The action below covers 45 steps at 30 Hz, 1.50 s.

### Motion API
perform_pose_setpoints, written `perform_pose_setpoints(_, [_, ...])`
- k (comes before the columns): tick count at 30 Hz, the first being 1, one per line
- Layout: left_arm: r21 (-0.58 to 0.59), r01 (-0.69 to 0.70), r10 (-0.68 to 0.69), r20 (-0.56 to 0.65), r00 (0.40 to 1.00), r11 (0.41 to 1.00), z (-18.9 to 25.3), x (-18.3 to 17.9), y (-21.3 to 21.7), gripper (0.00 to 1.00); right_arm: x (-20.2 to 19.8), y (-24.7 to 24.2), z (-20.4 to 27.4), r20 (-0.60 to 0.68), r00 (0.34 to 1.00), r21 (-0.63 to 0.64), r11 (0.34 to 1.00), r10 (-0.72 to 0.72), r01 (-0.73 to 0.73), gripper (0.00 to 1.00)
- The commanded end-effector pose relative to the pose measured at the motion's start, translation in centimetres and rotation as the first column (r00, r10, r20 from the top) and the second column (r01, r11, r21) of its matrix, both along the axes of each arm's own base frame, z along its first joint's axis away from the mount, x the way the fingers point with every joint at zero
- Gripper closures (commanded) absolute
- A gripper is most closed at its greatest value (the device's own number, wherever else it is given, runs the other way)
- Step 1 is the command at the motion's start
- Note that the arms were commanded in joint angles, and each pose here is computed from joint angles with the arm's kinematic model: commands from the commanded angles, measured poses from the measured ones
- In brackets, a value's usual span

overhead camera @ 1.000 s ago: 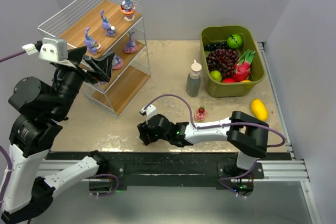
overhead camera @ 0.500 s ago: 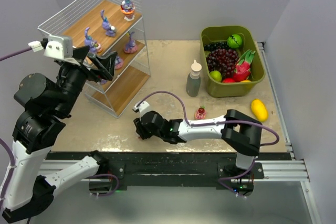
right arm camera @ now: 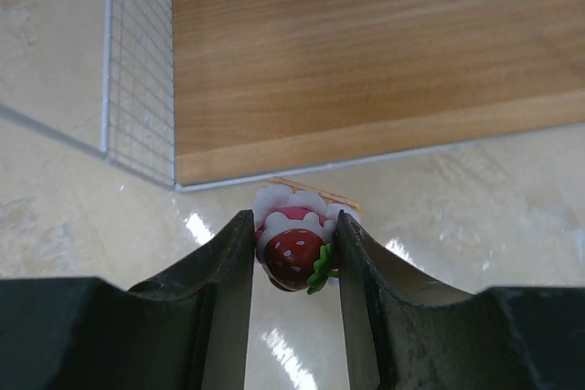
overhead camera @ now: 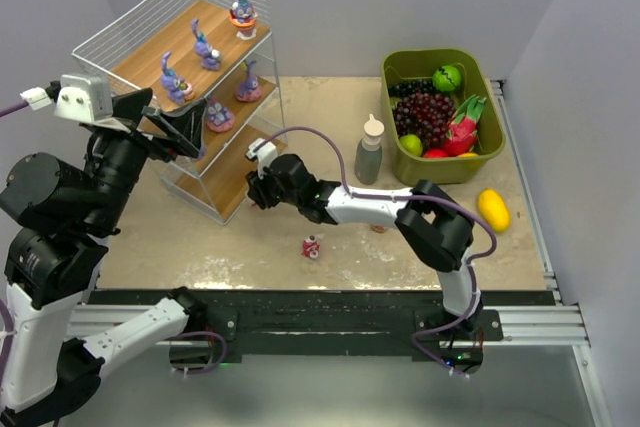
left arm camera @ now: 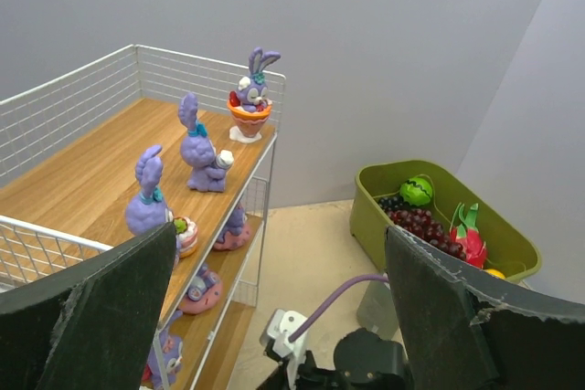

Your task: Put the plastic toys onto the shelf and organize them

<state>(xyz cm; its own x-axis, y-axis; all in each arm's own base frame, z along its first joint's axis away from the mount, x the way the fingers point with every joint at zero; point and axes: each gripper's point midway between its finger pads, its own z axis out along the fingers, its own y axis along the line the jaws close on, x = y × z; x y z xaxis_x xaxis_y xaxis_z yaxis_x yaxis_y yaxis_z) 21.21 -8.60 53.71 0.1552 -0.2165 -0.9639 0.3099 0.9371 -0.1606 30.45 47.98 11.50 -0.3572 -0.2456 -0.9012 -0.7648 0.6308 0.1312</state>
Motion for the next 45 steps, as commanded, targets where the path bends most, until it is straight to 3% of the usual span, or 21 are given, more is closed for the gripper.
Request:
perform_pose_setpoints(1, [-0.01,-0.021,0.022,0.03,0.999,1.0,1.4,-0.7,1.0,0.01,0.7,4.1,4.4,0.146,0.974,0.12,0.975,0.171,-0.189,0.87])
perform_pose_setpoints(17, [0.02,-0.048,0.048,0.01,0.999,0.999,0.8,0.1,1.0,0.01,1.6,7.7,3.3,0.231,0.925,0.066,0.943,0.303,-0.326,0.85])
perform_pose_setpoints(34, [0.04,-0.071,0.071,0.003,0.997,0.997,0.3,0.3,1.3,0.01,1.1,8.9,1.0,0.205,0.908,-0.037,0.93,0.365,-0.365,0.77])
perform_pose_setpoints(45, [0.041,-0.074,0.074,0.002,0.997,0.996,0.2,0.4,1.3,0.0,0.5,8.5,1.8,0.231,0.936,0.089,0.952,0.265,-0.292,0.8])
